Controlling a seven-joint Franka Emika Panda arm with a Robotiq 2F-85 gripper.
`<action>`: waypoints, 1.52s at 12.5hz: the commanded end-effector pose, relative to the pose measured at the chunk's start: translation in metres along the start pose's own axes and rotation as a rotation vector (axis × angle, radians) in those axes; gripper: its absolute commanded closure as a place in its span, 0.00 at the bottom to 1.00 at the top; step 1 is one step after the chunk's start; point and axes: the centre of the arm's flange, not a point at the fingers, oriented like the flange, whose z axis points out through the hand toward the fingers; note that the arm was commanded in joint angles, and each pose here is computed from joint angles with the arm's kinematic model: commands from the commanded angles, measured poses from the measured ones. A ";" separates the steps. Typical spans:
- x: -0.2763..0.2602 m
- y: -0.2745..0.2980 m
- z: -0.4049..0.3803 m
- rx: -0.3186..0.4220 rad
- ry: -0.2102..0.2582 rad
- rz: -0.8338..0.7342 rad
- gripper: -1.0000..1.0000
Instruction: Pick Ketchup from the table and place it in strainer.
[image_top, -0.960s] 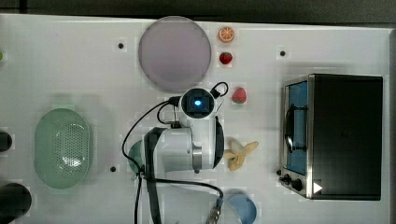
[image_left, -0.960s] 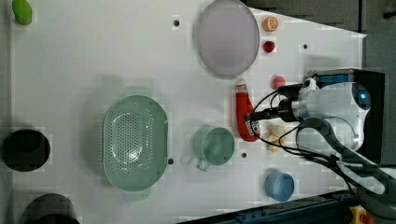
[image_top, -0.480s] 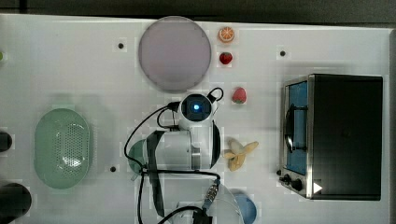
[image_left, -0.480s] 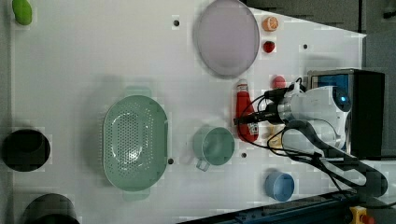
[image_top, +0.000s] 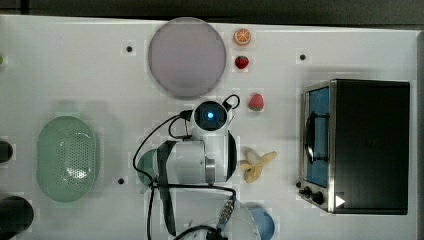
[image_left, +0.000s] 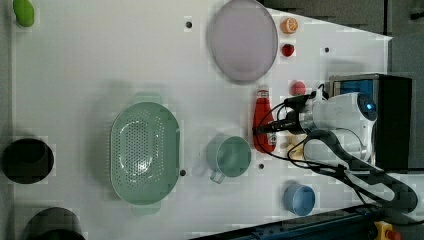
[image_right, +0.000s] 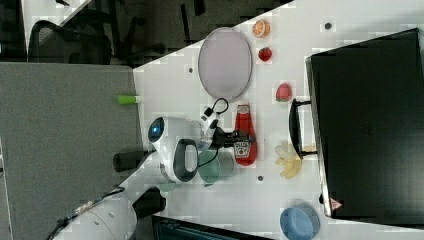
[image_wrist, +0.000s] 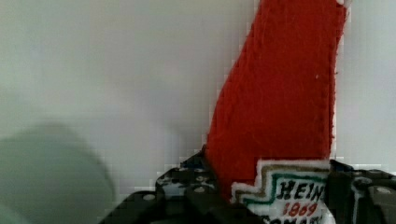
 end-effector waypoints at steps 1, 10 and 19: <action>0.005 -0.007 -0.097 -0.038 0.082 -0.034 0.37; -0.035 -0.165 -0.275 -0.086 0.174 0.041 0.37; -0.032 -0.361 -0.177 0.147 0.201 0.147 0.37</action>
